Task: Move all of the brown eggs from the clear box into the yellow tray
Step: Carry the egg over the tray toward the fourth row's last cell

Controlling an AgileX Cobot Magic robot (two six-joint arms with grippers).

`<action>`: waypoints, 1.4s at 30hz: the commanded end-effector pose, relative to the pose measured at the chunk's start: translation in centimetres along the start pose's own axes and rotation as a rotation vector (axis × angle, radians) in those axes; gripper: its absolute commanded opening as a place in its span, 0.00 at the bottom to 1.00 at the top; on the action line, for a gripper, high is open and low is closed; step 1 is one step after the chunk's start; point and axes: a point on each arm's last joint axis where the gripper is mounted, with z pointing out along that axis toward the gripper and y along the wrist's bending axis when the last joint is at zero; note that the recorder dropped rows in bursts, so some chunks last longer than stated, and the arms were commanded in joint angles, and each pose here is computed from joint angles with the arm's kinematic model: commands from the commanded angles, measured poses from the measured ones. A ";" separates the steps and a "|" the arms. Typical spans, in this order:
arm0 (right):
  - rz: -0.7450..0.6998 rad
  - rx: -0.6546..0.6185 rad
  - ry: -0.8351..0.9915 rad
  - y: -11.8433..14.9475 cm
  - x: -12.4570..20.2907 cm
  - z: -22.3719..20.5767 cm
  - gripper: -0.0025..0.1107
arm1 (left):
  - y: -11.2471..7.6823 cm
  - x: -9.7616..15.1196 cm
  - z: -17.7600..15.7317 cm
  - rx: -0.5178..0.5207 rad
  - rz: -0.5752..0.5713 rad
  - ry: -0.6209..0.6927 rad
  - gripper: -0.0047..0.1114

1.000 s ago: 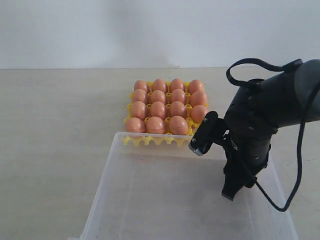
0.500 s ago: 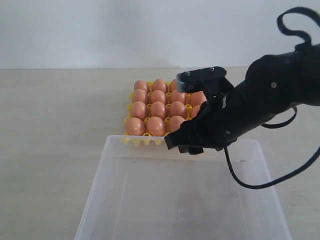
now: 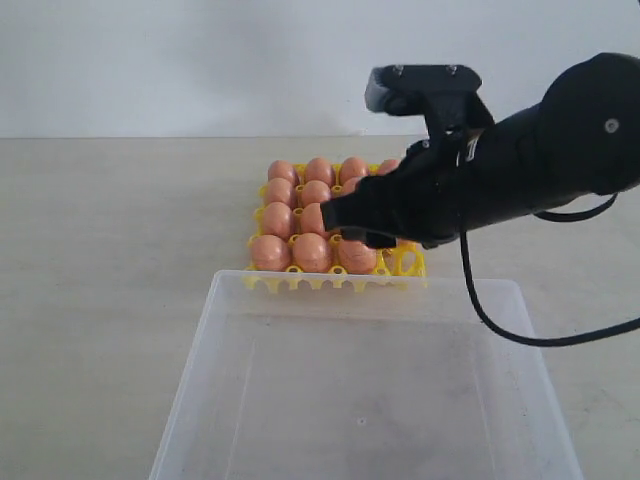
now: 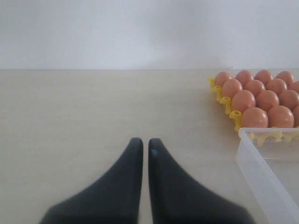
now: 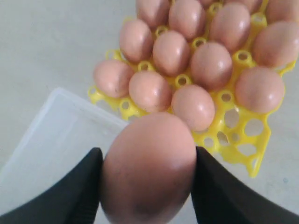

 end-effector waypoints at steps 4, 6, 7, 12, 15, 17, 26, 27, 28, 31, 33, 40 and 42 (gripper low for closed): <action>0.018 -0.015 -0.488 0.1 -3.7 -3.4 0.02 | 0.0 0.1 0.0 0.009 0.003 0.002 0.08; -0.011 0.007 -0.627 -0.3 -3.8 -4.0 0.02 | 0.0 0.1 0.0 0.009 0.003 0.002 0.08; -0.040 0.027 -0.685 -0.5 -3.6 -4.1 0.02 | 0.0 0.1 0.0 0.009 0.003 0.002 0.08; -0.240 0.154 -0.681 -1.9 -1.1 -3.2 0.02 | 0.0 0.1 0.0 0.009 0.003 0.002 0.08; -0.235 0.290 -0.680 -4.5 0.3 -2.7 0.02 | 0.0 0.1 0.0 0.009 0.003 0.002 0.08; -0.086 0.441 -0.753 -7.6 0.7 -3.0 0.02 | 0.0 0.1 0.0 0.009 0.003 0.002 0.08; 0.469 0.177 -1.051 -17.7 -2.0 -4.5 0.02 | 0.0 0.1 0.0 0.009 0.003 0.002 0.08; 0.368 0.060 -1.016 -17.4 -2.7 -4.3 0.02 | 0.0 0.1 0.0 0.009 0.003 0.002 0.08; 0.257 -0.088 -0.985 -16.8 -3.7 -4.0 0.02 | 0.0 0.1 0.0 0.009 0.003 0.002 0.08; -0.114 -0.363 -0.732 -14.1 -4.1 -2.2 0.02 | 0.0 0.1 0.0 0.009 0.003 0.002 0.08; -0.195 -0.410 -0.585 -12.9 -3.4 -0.7 0.02 | 0.0 0.1 0.0 0.009 0.003 0.002 0.08; -0.448 -0.283 -0.450 -9.1 -0.1 3.0 0.02 | 0.0 0.1 0.0 0.009 0.003 0.002 0.08; -0.477 -0.286 -0.440 -8.1 0.1 3.6 0.02 | 0.0 0.1 0.0 0.009 0.003 0.002 0.08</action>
